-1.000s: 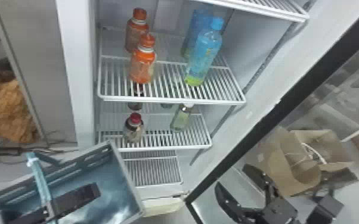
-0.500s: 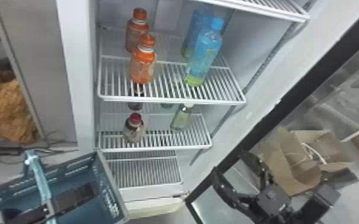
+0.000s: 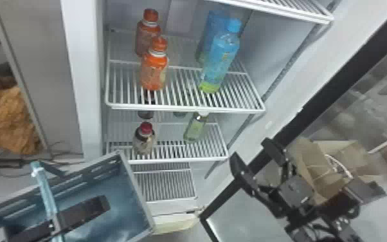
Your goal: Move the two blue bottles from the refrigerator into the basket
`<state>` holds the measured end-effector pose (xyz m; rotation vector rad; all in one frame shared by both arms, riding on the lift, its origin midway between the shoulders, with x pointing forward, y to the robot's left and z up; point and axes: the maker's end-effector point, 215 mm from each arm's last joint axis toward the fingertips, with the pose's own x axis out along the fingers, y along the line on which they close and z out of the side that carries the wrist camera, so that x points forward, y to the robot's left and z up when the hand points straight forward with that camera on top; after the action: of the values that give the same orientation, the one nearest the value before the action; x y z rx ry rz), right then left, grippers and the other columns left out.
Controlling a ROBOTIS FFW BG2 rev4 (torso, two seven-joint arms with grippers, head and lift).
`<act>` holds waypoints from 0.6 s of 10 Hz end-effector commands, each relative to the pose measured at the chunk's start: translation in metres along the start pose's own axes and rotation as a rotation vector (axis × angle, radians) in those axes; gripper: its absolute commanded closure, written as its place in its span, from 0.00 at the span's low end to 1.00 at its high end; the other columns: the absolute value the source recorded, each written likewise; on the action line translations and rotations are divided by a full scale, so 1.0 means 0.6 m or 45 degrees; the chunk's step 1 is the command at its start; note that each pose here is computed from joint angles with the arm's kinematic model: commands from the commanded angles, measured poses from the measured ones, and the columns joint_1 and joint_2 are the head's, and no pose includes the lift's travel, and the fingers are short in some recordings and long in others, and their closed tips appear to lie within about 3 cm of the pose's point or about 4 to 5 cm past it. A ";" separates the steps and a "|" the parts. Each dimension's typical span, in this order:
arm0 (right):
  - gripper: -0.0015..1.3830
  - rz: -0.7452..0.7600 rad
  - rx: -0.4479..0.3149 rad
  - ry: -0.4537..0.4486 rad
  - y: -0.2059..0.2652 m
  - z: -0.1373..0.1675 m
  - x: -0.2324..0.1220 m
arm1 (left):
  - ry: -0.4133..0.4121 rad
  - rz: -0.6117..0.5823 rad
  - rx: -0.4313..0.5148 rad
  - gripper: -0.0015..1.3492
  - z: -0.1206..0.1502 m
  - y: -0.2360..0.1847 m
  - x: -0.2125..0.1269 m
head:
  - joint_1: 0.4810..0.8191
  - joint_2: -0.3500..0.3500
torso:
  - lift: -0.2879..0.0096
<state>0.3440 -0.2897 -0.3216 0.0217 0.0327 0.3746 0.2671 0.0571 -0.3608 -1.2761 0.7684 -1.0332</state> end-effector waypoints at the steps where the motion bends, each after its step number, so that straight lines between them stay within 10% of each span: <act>1: 0.09 -0.005 -0.001 -0.055 -0.012 0.028 0.031 | 0.004 -0.004 0.001 0.89 0.000 -0.002 0.002 | 0.63 0.00 | 0.93; 6: 0.08 -0.018 0.023 -0.105 -0.039 0.058 0.100 | 0.011 -0.016 -0.006 0.89 -0.003 -0.003 0.007 | 0.63 0.00 | 0.93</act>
<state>0.4053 -0.2901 -0.2901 0.0516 -0.0415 0.3586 0.2667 0.0523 -0.3591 -1.2829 0.7704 -1.0482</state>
